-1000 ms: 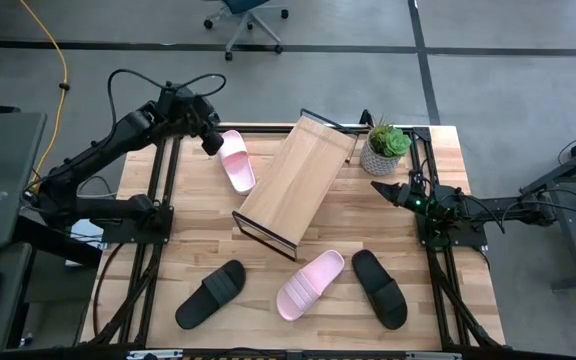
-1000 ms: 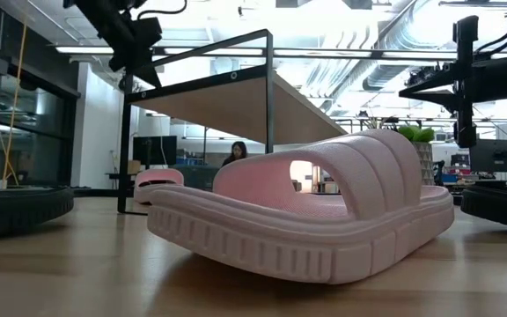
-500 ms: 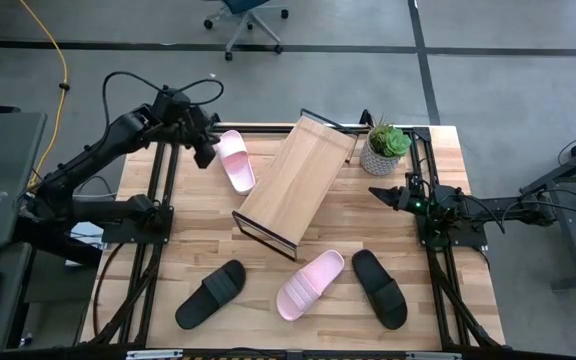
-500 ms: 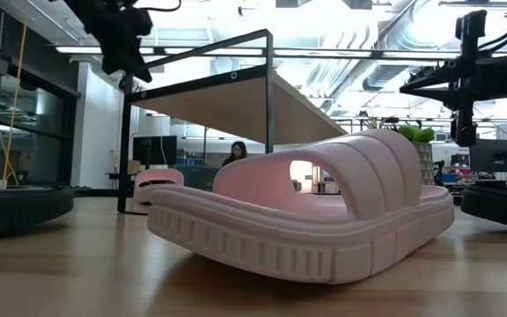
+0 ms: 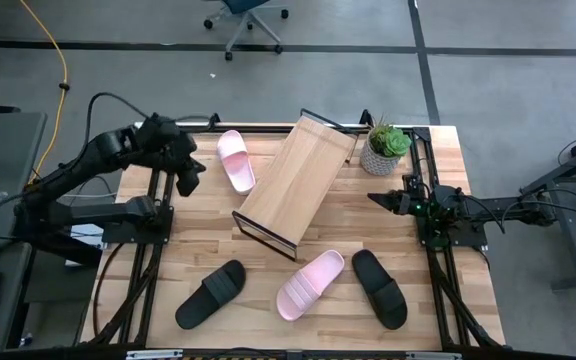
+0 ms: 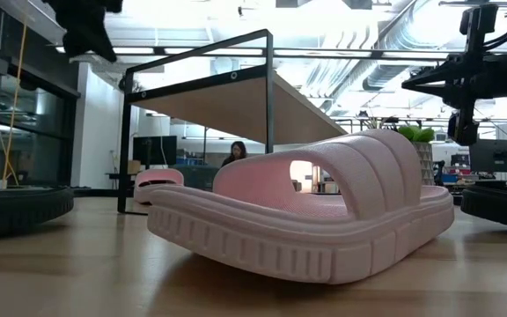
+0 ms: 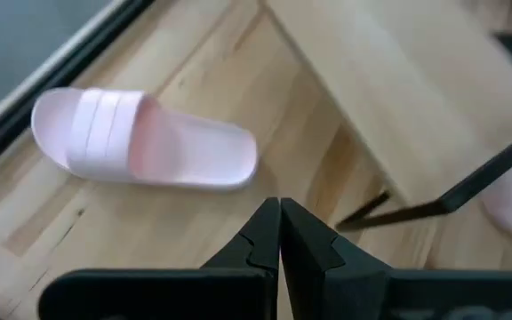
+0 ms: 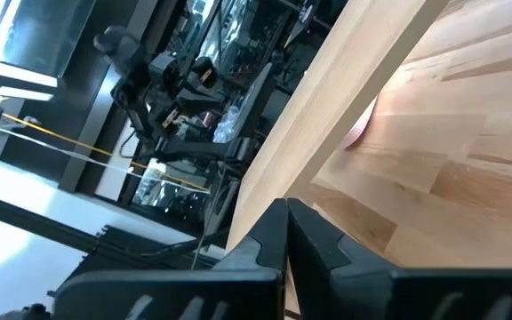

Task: Pick and place slides into the shelf
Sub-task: Put the bottom pink slide on the shelf

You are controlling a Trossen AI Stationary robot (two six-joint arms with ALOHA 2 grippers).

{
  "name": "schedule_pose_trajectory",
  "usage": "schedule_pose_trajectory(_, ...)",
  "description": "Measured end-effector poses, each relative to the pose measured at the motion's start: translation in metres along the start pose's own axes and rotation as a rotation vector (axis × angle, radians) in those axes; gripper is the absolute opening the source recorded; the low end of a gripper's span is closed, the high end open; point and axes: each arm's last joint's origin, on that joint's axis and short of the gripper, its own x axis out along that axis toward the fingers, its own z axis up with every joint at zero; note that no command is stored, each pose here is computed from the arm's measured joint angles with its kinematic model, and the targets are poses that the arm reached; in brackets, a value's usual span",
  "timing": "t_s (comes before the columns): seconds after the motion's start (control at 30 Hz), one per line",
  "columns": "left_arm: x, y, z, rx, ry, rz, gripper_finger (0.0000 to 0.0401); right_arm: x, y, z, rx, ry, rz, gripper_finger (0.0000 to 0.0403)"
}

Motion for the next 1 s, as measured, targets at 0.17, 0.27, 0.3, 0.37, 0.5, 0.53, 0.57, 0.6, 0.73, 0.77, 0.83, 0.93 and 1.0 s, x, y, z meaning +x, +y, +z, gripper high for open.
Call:
schedule_pose_trajectory(0.17,0.006,-0.028,-0.006,-0.022,-0.067,-0.062,0.0001,0.000,0.001,-0.001,0.000,0.043,0.022,0.0000)
schedule_pose_trajectory(0.27,0.013,-0.046,-0.014,-0.023,-0.052,-0.109,0.0001,0.000,0.001,-0.002,0.007,0.078,0.040,0.0000)
schedule_pose_trajectory(0.3,0.015,-0.053,-0.018,-0.022,-0.036,-0.124,0.0001,0.000,0.001,-0.003,0.009,0.089,0.045,0.0000)
schedule_pose_trajectory(0.37,0.017,-0.064,-0.027,-0.024,0.005,-0.140,0.0001,0.000,0.002,-0.003,0.010,0.116,0.060,0.0000)
schedule_pose_trajectory(0.5,0.016,-0.087,-0.044,-0.041,0.045,-0.182,0.0001,0.000,0.002,-0.004,0.029,0.154,0.076,0.0000)
schedule_pose_trajectory(0.53,0.016,-0.092,-0.048,-0.040,0.054,-0.191,0.0001,0.000,0.002,-0.004,0.029,0.157,0.079,0.0000)
schedule_pose_trajectory(0.57,0.015,-0.097,-0.052,-0.039,0.062,-0.197,0.0001,0.000,0.002,-0.005,0.030,0.161,0.081,0.0000)
schedule_pose_trajectory(0.6,0.014,-0.102,-0.056,-0.037,0.068,-0.203,0.0001,0.000,0.002,-0.005,0.030,0.162,0.081,0.0000)
schedule_pose_trajectory(0.73,0.011,-0.118,-0.070,-0.025,0.075,-0.211,0.0000,0.000,0.002,-0.004,0.028,0.151,0.075,0.0000)
schedule_pose_trajectory(0.77,0.010,-0.122,-0.073,-0.027,0.077,-0.210,0.0000,0.000,0.002,-0.004,0.027,0.142,0.071,0.0000)
schedule_pose_trajectory(0.83,0.010,-0.129,-0.080,-0.032,0.083,-0.208,0.0000,0.000,0.002,-0.004,0.026,0.126,0.063,0.0000)
schedule_pose_trajectory(0.93,0.011,-0.140,-0.091,-0.026,0.097,-0.204,0.0000,0.000,0.001,-0.003,0.026,0.101,0.049,0.0000)
schedule_pose_trajectory(1.0,0.011,-0.149,-0.100,-0.015,0.122,-0.213,0.0001,0.000,0.001,-0.002,0.030,0.082,0.039,0.0000)
